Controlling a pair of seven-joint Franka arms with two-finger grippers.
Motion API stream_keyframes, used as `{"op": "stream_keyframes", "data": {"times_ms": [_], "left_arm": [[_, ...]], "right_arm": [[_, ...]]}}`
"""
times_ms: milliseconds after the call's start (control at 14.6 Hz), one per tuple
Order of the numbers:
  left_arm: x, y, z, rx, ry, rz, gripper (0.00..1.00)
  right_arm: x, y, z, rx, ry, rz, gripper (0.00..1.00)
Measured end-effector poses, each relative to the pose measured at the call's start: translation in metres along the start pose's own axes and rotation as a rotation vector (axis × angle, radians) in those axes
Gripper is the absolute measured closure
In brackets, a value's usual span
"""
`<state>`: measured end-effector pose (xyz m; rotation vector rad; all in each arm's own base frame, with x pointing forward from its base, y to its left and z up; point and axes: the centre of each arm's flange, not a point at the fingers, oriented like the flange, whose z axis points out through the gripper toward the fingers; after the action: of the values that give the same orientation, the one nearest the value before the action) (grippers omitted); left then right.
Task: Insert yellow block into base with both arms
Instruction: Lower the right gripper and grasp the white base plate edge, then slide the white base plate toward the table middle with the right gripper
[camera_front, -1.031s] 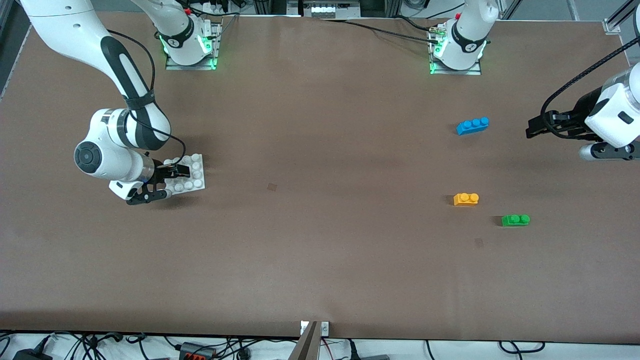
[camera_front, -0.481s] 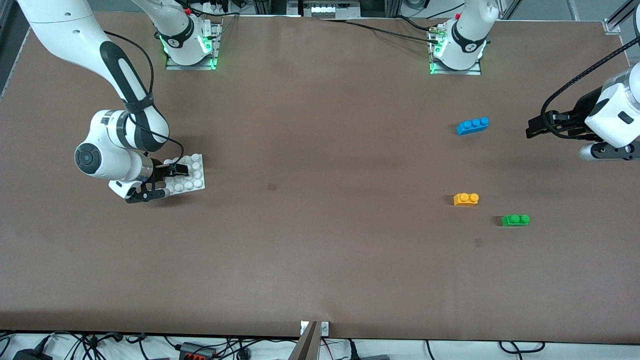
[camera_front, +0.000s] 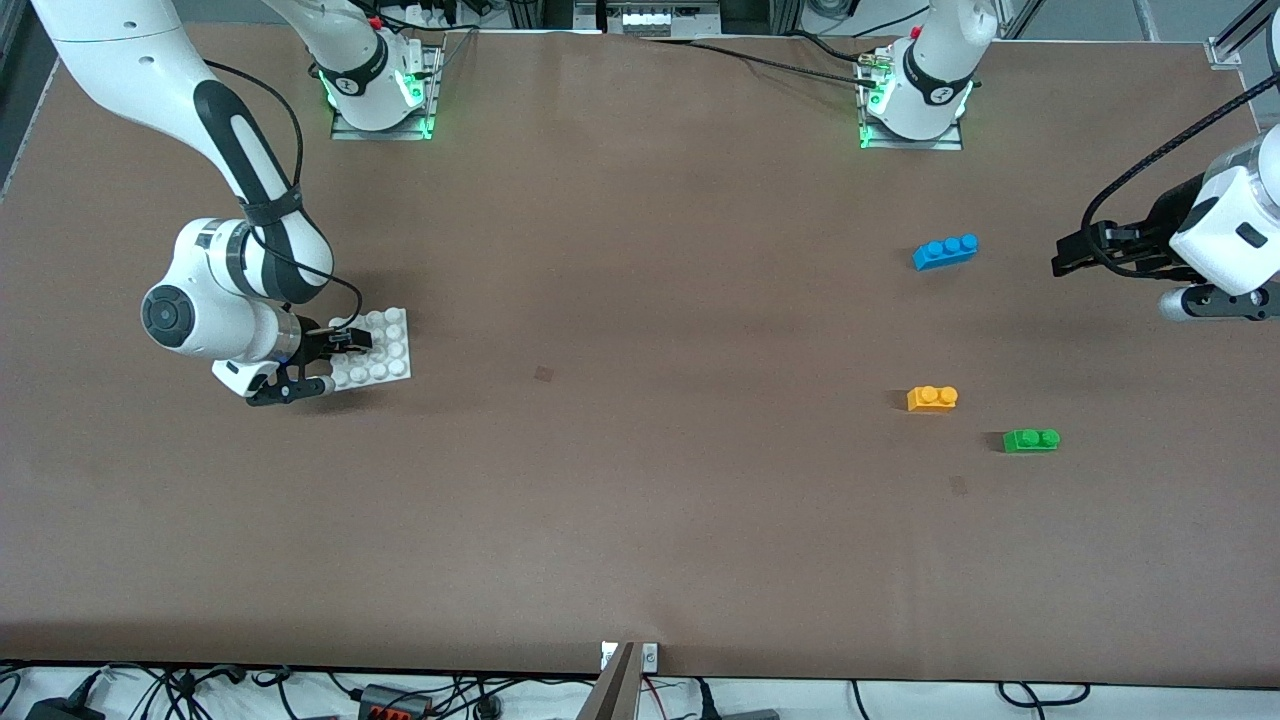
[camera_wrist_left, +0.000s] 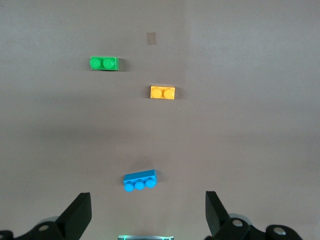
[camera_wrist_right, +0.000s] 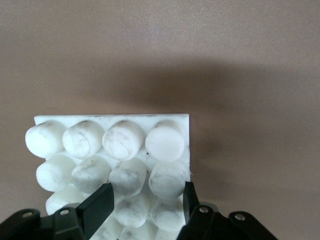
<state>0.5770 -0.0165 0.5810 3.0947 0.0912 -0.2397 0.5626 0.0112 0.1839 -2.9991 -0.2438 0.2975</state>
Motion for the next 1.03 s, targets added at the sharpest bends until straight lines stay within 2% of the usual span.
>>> {"op": "stream_keyframes", "data": {"times_ms": [619,825,1031], "left_arm": [[0.000,0.000,0.000,0.000,0.000,0.000,0.00],[0.000,0.000,0.000,0.000,0.000,0.000,0.00],[0.000,0.000,0.000,0.000,0.000,0.000,0.00]], "right_arm": [[0.003,-0.022,0.005,0.009,-0.009,-0.030,0.37],[0.004,-0.041,0.007,0.031,-0.009,-0.027,0.37],[0.006,-0.068,0.013,0.058,-0.015,0.028,0.37]]}}
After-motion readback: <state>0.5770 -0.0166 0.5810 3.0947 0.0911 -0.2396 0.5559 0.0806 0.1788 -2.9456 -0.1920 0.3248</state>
